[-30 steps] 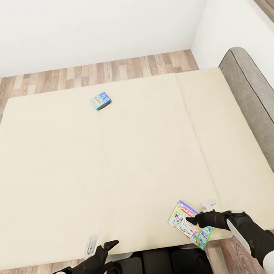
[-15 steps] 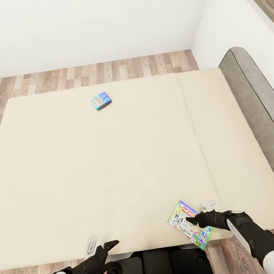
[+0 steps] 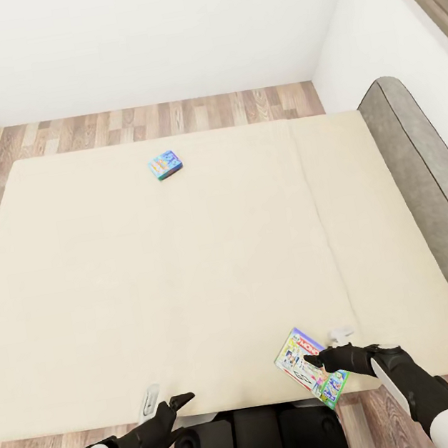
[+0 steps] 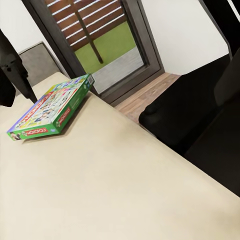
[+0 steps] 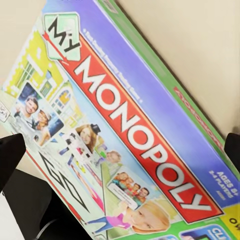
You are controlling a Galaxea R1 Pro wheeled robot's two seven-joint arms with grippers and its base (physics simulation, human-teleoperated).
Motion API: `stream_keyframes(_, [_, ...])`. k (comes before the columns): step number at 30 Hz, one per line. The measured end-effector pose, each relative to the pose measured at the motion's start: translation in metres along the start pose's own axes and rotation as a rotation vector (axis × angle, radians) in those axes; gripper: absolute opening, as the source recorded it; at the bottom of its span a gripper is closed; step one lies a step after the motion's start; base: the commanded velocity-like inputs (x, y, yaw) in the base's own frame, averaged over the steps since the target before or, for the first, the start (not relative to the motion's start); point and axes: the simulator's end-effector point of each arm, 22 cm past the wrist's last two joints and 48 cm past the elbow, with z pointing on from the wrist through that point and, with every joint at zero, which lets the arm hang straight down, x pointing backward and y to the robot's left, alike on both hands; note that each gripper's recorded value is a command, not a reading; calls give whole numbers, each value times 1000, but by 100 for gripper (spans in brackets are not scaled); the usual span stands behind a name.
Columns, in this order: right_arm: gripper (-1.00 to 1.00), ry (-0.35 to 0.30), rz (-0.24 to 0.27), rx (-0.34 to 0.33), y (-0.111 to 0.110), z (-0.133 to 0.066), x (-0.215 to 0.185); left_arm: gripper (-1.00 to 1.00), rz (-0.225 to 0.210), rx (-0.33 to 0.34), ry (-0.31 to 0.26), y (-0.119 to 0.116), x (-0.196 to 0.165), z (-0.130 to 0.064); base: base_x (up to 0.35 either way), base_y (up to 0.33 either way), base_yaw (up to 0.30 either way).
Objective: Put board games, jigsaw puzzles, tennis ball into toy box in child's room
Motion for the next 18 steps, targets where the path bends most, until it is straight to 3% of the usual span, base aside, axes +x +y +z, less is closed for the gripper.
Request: stream_keyframes(18, [100,-4,2,0,-2,-1,-2,100,-1,0,-1,0,0,0,0,0,0])
